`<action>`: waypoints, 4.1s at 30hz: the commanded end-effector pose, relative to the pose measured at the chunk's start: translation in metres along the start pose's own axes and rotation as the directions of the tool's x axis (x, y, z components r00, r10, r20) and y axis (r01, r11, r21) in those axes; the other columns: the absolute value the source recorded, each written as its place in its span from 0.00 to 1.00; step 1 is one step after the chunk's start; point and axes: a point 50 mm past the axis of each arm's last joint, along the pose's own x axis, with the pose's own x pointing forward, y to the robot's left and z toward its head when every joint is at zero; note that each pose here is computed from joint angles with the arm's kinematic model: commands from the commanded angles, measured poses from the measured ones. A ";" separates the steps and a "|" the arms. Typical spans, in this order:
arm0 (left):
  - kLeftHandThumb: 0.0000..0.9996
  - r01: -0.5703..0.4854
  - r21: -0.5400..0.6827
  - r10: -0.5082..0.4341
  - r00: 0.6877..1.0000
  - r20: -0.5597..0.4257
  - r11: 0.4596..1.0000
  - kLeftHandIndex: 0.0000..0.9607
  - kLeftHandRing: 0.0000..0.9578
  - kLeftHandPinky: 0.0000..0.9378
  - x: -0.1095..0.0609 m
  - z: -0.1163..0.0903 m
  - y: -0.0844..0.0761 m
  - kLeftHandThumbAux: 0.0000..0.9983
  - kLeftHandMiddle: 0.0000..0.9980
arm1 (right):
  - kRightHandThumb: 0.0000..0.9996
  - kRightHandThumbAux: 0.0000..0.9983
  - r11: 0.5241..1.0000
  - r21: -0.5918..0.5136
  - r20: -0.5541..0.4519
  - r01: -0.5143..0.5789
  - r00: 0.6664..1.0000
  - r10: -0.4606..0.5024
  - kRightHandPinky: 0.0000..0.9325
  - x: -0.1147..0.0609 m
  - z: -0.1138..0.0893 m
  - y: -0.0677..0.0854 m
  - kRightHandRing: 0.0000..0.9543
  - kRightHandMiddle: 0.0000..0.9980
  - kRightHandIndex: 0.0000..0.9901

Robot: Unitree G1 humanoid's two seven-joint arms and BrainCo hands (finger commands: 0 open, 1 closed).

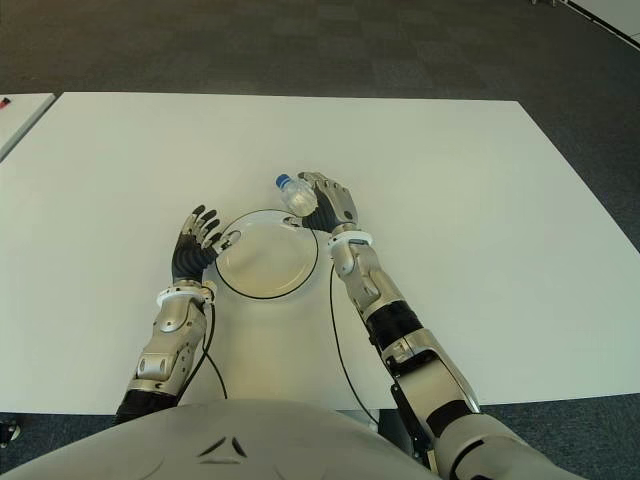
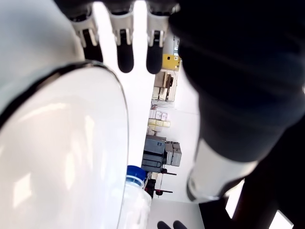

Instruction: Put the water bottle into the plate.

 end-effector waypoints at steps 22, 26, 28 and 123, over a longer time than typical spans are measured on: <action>0.00 0.012 -0.075 -0.013 1.000 -0.016 0.997 0.11 0.14 0.17 -0.002 -0.003 -0.017 0.89 0.14 | 0.38 0.74 0.996 -0.084 -0.032 -0.004 0.999 0.002 0.30 0.015 -0.016 0.003 0.26 0.25 0.16; 0.00 0.011 -0.078 -0.012 1.000 -0.017 0.997 0.11 0.14 0.17 -0.002 -0.003 -0.017 0.90 0.15 | 0.37 0.74 0.996 -0.089 -0.039 -0.003 0.999 0.000 0.32 0.024 -0.018 0.002 0.27 0.25 0.17; 0.00 0.010 -0.080 -0.011 1.000 -0.018 0.997 0.11 0.14 0.18 -0.002 -0.004 -0.017 0.91 0.15 | 0.37 0.74 0.996 -0.093 -0.043 -0.004 0.999 0.000 0.33 0.027 -0.019 0.002 0.27 0.26 0.17; 0.00 0.009 -0.090 -0.010 1.000 -0.016 0.996 0.13 0.15 0.18 -0.010 -0.002 -0.021 0.92 0.15 | 0.66 0.82 0.997 -0.074 -0.023 -0.030 0.999 0.029 0.37 0.046 -0.002 0.010 0.27 0.27 0.19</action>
